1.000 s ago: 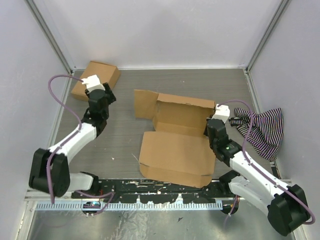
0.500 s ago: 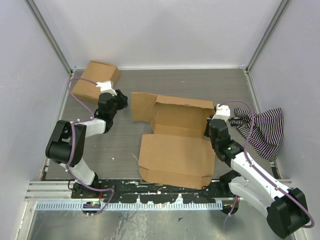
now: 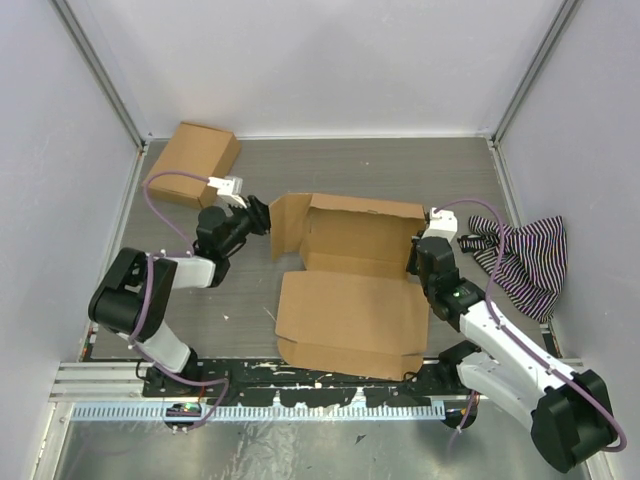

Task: Fold the paper box

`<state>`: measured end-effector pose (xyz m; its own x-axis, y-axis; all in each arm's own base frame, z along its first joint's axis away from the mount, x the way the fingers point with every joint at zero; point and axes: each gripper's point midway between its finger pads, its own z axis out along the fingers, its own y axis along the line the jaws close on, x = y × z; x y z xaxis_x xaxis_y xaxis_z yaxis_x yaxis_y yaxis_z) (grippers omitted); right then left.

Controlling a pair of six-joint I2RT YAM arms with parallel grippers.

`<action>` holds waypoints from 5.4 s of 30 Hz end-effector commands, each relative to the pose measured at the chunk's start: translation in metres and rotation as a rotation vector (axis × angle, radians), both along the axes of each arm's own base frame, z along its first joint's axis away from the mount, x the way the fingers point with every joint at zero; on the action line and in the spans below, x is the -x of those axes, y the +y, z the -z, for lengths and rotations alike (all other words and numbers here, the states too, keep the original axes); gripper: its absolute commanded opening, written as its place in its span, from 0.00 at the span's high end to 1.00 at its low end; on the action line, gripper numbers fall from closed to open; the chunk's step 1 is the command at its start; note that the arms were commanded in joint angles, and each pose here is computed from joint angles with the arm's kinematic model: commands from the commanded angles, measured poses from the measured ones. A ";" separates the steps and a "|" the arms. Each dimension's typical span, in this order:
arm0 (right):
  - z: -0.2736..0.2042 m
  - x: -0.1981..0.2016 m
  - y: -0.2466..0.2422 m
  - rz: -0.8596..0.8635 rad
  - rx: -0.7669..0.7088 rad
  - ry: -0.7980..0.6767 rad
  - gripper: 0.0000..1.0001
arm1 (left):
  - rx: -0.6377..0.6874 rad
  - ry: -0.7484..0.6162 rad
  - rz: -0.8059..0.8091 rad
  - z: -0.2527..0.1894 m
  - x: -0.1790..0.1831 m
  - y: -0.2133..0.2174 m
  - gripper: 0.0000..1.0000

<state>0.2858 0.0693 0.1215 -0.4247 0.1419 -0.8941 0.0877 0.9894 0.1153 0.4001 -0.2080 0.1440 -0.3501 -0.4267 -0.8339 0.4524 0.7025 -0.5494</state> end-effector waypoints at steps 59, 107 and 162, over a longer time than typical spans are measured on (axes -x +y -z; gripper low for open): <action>-0.022 -0.022 0.023 -0.069 -0.056 -0.034 0.99 | -0.288 -0.112 -0.558 -0.062 0.066 0.111 0.32; -0.024 -0.030 0.026 -0.104 -0.051 -0.020 0.99 | 0.212 0.136 0.266 -0.003 0.090 -0.037 0.45; -0.029 -0.026 0.053 -0.178 -0.172 0.043 0.99 | -1.019 0.190 -0.498 0.025 0.054 0.006 1.00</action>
<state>0.2911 0.1073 0.1068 -0.5768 0.1179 -0.8083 -0.0727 0.9782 0.1946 0.3502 -0.2485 0.1114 -0.4615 0.1184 -0.8792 0.1625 0.9856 0.0475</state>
